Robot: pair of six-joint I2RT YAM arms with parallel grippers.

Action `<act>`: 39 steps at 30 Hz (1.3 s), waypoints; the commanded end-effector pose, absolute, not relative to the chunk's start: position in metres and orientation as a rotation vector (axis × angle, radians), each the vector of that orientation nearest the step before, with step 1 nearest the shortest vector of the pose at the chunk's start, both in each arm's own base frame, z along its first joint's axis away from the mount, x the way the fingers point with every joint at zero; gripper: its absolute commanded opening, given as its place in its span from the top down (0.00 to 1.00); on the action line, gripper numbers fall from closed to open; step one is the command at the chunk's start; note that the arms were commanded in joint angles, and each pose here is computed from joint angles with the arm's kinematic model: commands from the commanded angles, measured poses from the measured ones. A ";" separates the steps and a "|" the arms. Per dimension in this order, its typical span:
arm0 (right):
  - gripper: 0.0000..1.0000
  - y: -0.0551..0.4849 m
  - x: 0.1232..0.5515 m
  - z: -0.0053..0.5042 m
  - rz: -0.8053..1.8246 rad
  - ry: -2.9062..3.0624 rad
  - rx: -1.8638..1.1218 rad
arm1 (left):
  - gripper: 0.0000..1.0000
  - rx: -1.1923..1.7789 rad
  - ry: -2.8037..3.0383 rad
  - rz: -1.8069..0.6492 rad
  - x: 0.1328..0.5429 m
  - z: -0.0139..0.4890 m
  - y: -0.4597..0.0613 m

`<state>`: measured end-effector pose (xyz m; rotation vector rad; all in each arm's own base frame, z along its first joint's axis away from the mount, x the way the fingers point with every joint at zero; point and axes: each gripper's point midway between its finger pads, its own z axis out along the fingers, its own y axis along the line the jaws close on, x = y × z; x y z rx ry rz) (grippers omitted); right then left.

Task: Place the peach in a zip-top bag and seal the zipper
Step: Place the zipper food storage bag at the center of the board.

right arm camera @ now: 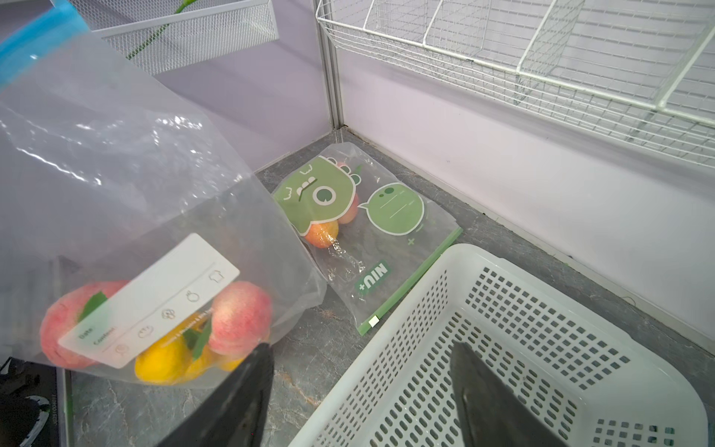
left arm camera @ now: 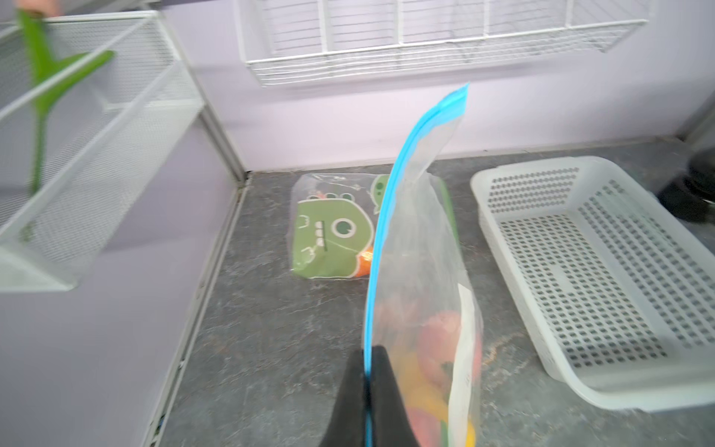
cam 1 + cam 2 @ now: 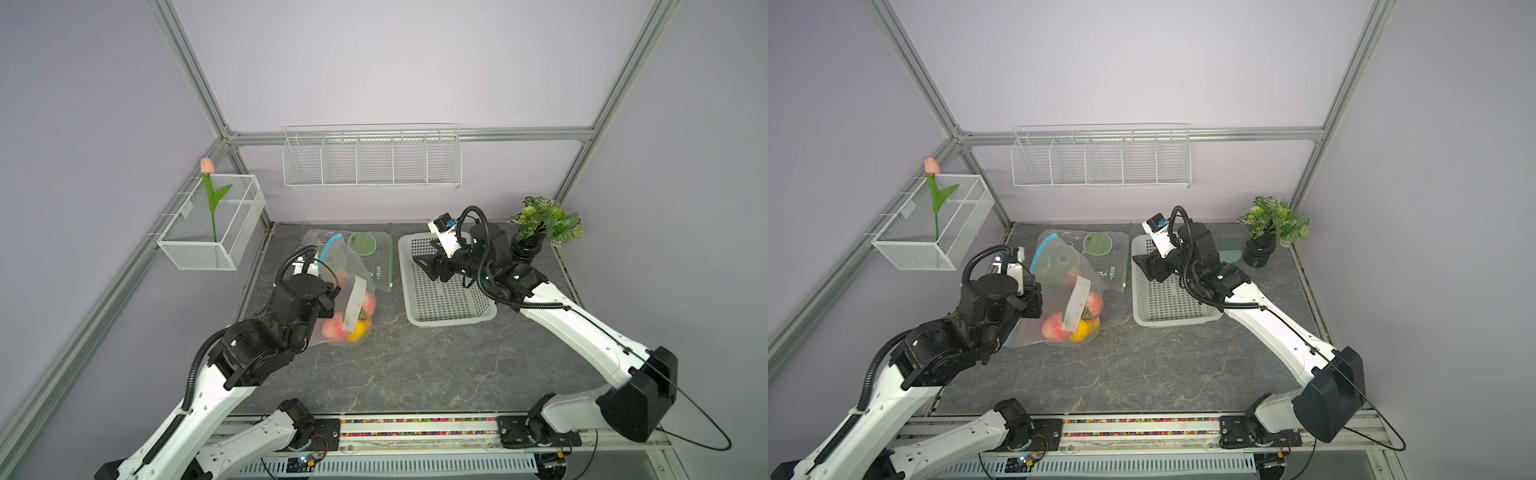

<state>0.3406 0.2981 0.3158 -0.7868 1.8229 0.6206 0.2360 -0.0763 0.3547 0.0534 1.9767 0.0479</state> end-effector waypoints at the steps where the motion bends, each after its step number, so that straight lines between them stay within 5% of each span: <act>1: 0.25 0.295 0.342 0.315 0.610 1.820 -0.760 | 1.00 -0.198 1.888 0.246 0.224 0.363 -0.020; 11: 0.25 0.295 0.342 0.312 0.607 1.829 -0.772 | 1.00 -0.323 1.831 0.363 0.202 0.360 0.019; 24: 0.25 0.291 0.341 0.307 0.583 1.839 -0.771 | 1.00 -0.150 2.100 0.115 0.246 0.266 -0.074; 39: 0.24 0.279 0.342 0.295 0.541 1.876 -0.743 | 1.00 -0.275 2.270 -0.226 0.267 0.186 -0.148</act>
